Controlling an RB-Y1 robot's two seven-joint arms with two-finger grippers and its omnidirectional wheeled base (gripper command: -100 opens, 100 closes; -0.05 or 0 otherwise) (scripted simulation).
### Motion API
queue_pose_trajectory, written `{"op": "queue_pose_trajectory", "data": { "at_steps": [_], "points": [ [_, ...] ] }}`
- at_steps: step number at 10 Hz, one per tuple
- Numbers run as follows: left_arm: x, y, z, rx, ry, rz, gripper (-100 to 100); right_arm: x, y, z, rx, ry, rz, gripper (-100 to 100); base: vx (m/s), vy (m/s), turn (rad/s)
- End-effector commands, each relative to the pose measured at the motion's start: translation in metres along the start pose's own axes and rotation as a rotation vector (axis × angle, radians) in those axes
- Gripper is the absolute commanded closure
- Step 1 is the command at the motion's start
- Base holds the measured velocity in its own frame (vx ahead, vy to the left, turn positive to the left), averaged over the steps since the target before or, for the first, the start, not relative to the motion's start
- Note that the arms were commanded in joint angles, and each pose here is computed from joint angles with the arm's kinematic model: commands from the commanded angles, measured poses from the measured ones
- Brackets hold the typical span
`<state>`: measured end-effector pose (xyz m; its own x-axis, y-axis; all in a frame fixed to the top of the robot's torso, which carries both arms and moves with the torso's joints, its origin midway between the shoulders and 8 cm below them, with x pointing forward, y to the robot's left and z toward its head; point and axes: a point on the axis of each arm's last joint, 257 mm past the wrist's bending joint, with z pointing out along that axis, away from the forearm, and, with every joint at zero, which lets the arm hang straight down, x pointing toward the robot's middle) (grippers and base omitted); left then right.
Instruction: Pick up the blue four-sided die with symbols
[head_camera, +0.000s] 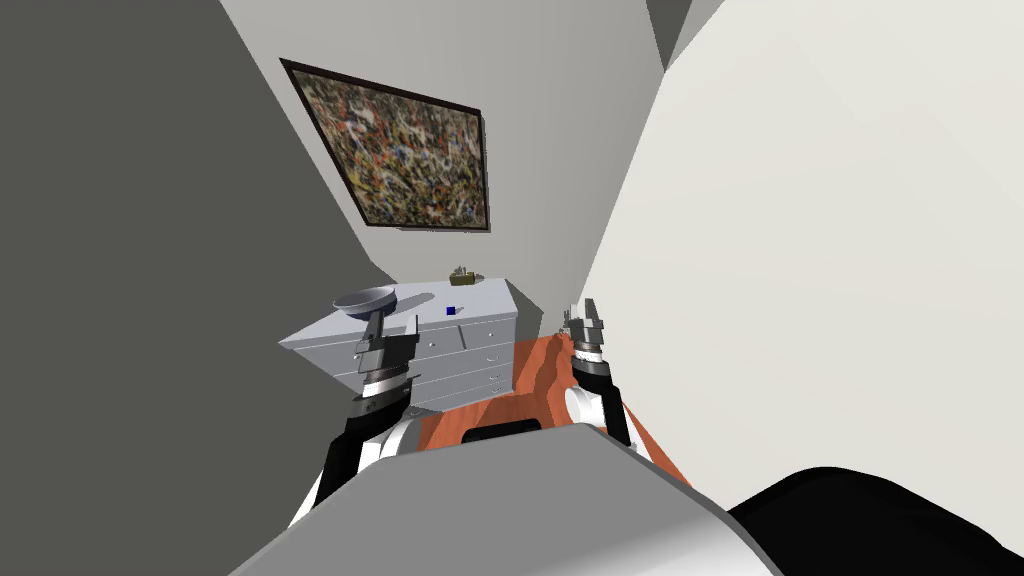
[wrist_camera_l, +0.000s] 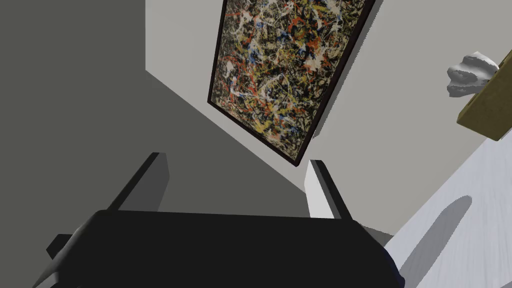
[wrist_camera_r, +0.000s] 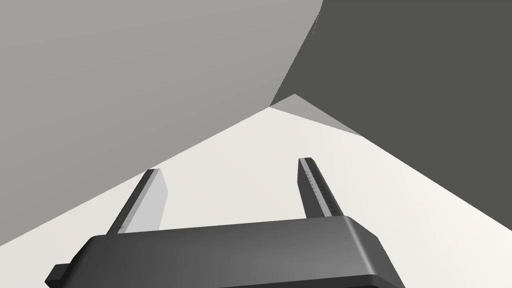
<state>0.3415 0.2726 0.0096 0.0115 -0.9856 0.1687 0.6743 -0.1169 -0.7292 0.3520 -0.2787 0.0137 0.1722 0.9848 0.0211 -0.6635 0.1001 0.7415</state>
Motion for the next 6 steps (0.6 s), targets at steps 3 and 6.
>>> {"op": "queue_pose_trajectory", "data": {
  "at_steps": [3,6],
  "points": [
    [0.008,0.014,0.009,-0.052,0.054,-0.016,-100,0.000,0.000,0.000,0.000,0.000,0.000,0,-0.032,0.043,0.035],
    [0.015,0.027,0.020,-0.097,0.081,-0.043,-100,0.000,0.000,0.000,0.000,0.000,0.000,0,-0.025,0.049,0.031]
  ]
}}
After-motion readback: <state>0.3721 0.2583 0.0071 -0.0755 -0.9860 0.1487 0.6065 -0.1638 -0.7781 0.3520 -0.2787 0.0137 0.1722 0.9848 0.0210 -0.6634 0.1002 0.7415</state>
